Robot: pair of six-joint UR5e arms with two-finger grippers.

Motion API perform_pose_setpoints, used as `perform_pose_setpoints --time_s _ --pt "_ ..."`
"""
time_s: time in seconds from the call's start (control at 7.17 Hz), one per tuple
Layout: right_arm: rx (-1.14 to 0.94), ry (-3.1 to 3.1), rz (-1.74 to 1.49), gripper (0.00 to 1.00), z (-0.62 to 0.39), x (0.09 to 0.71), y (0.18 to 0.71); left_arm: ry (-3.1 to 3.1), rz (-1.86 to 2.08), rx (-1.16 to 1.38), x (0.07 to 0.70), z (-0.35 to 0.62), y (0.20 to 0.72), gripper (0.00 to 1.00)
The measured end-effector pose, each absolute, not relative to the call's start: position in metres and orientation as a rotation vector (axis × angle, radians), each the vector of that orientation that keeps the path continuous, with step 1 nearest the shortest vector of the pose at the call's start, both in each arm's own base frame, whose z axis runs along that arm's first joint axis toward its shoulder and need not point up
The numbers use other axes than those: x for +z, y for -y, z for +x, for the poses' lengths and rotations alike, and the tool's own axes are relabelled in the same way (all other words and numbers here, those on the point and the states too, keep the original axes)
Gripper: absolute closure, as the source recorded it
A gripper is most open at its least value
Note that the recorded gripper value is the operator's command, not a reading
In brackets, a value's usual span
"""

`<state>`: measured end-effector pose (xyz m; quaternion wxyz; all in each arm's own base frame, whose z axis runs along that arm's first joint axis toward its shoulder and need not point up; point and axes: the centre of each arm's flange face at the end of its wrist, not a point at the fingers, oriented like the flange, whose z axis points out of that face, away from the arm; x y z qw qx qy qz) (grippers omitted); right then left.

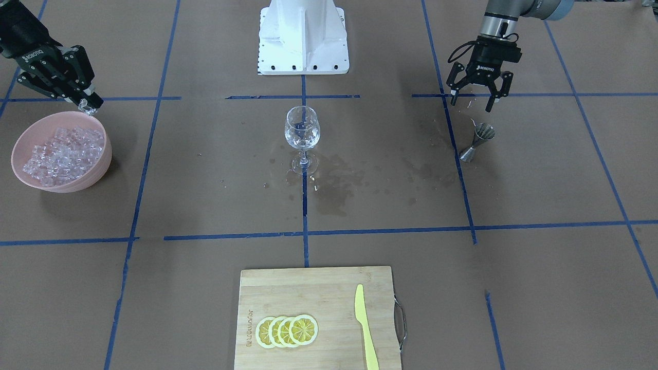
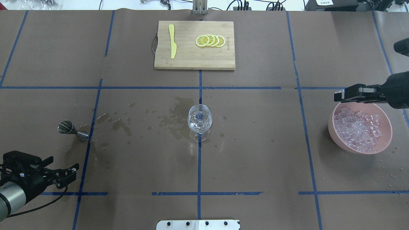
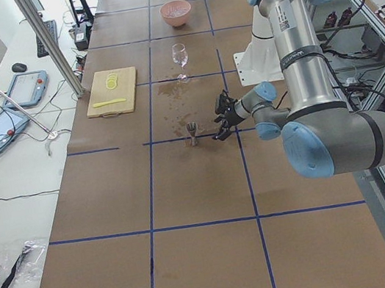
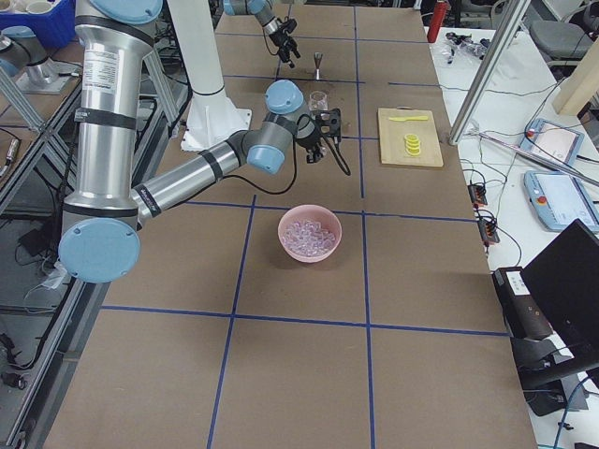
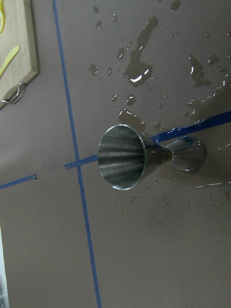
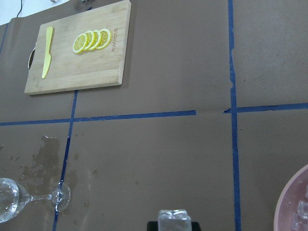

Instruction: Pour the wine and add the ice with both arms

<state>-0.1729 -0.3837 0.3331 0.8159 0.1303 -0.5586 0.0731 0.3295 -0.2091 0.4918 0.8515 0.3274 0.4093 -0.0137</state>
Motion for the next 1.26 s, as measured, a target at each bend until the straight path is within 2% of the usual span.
perform_pose_setpoints --time_s 0.84,1.26 --pt "0.128 1.304 0.209 1.00 -0.235 0.274 0.383 -0.881 0.487 0.089 0.467 0.306 0.189 0.00" --pt "0.151 1.291 0.197 1.00 -0.294 0.217 0.383 -0.848 0.406 0.129 0.459 0.306 0.182 0.00"
